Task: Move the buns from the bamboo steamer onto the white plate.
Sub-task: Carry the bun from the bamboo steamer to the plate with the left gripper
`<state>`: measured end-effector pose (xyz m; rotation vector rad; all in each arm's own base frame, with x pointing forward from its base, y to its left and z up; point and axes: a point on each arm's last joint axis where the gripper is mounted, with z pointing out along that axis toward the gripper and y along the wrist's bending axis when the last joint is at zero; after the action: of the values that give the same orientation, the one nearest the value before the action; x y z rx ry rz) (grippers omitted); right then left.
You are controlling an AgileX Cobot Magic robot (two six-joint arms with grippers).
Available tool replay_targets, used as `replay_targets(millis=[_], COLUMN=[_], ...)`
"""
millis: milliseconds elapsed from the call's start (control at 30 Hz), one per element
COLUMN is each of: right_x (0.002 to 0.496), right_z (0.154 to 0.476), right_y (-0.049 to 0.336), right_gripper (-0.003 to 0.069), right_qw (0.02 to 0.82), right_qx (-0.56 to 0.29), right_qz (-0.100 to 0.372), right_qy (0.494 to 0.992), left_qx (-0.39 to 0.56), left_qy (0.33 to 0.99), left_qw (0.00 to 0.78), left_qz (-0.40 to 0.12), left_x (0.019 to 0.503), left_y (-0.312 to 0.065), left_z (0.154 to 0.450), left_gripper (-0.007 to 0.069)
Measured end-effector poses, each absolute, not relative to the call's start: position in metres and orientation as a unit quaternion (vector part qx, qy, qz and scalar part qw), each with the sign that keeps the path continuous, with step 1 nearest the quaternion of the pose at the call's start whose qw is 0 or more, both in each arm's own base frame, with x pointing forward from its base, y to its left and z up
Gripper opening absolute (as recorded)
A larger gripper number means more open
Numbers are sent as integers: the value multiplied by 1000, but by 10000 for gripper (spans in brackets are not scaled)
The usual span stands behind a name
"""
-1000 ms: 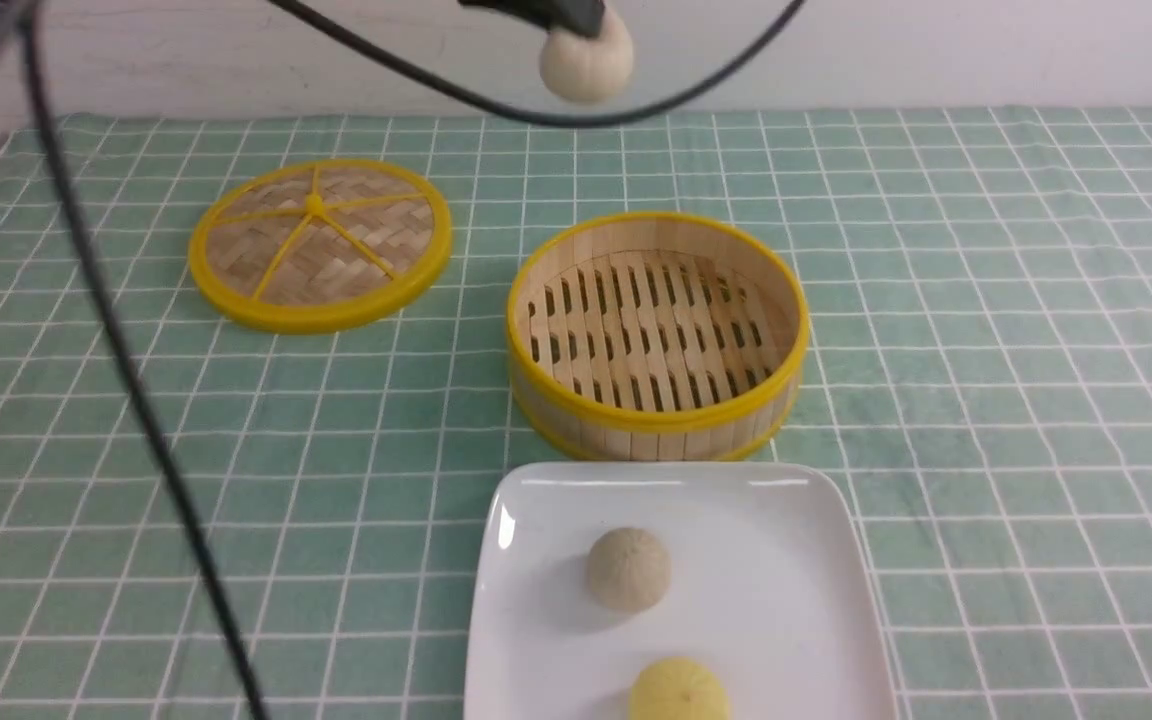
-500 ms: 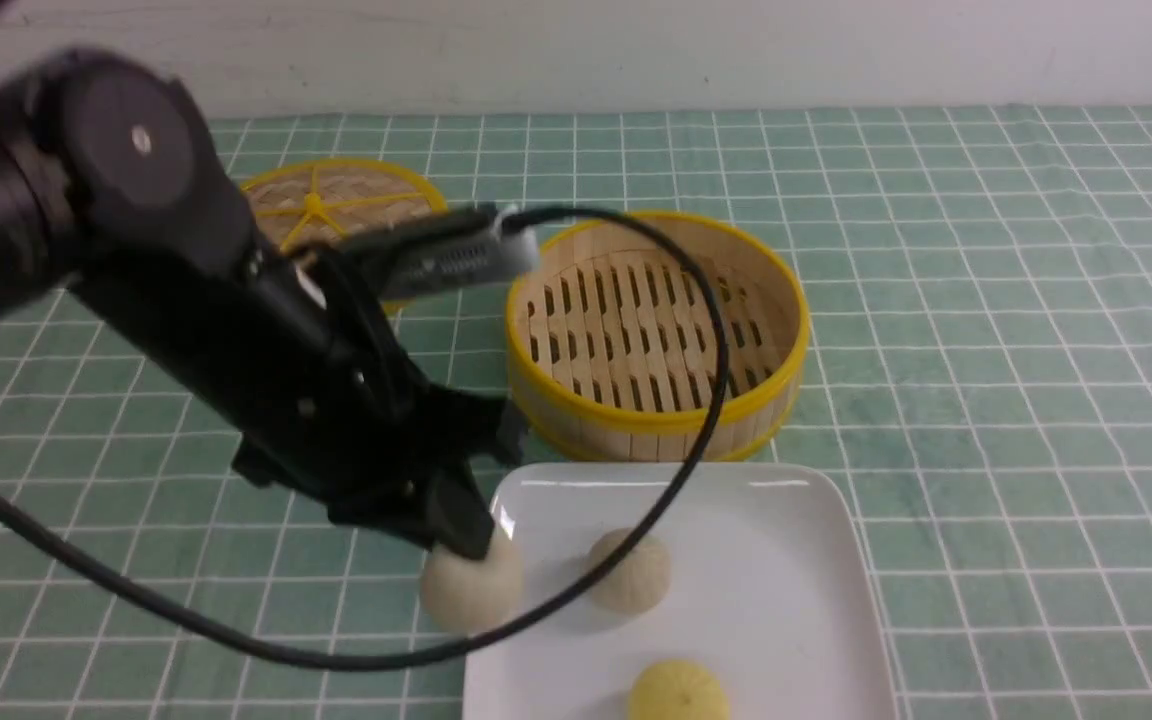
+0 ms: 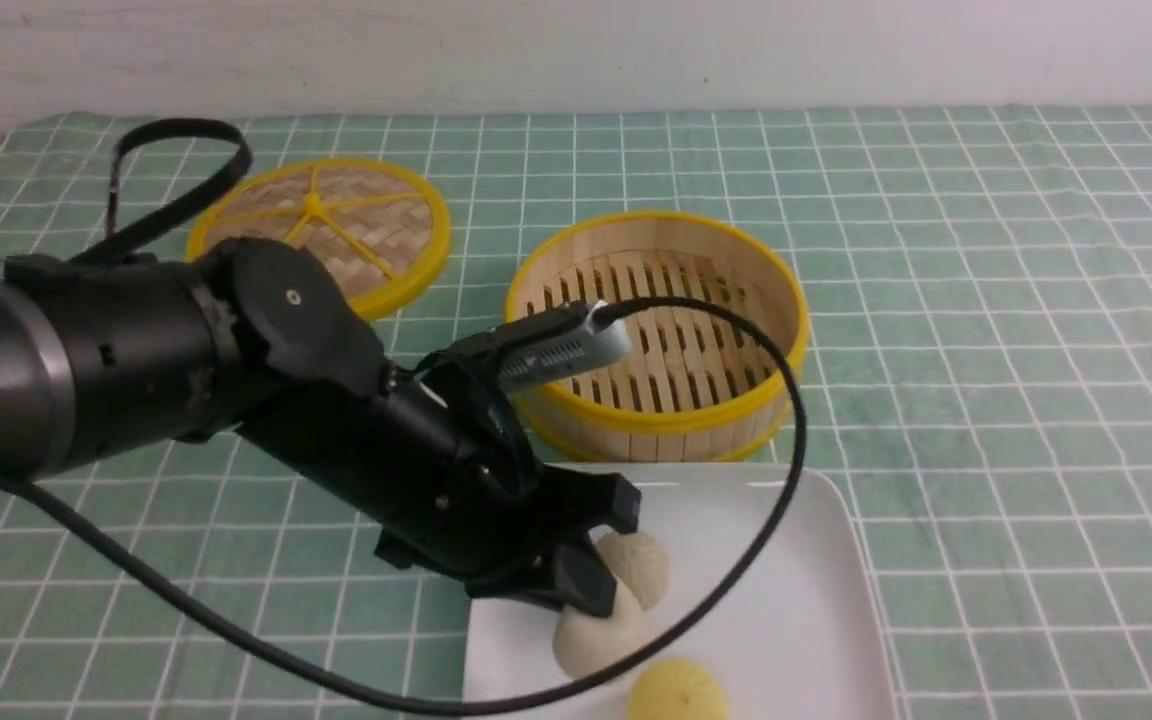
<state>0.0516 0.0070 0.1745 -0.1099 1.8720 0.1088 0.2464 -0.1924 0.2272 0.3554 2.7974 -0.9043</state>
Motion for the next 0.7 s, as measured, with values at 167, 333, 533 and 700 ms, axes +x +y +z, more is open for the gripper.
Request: replay_targets(millis=[167, 333, 533, 700], right_x=[52, 52, 52, 52], right_z=[174, 174, 174, 174], right_y=[7, 7, 7, 7], right_gripper=[240, 240, 240, 240], right_qw=[590, 590, 590, 590], right_qx=[-47, -47, -47, -47], right_qz=[47, 47, 47, 47], right_qy=[805, 805, 805, 805], left_qx=[113, 97, 89, 79], left_qy=[924, 912, 921, 935], left_qw=[175, 187, 149, 108], left_qz=[-321, -352, -348, -329], left_x=[267, 285, 297, 304], left_y=[-202, -215, -228, -237], left_z=[253, 263, 232, 193], left_gripper=[40, 49, 65, 134])
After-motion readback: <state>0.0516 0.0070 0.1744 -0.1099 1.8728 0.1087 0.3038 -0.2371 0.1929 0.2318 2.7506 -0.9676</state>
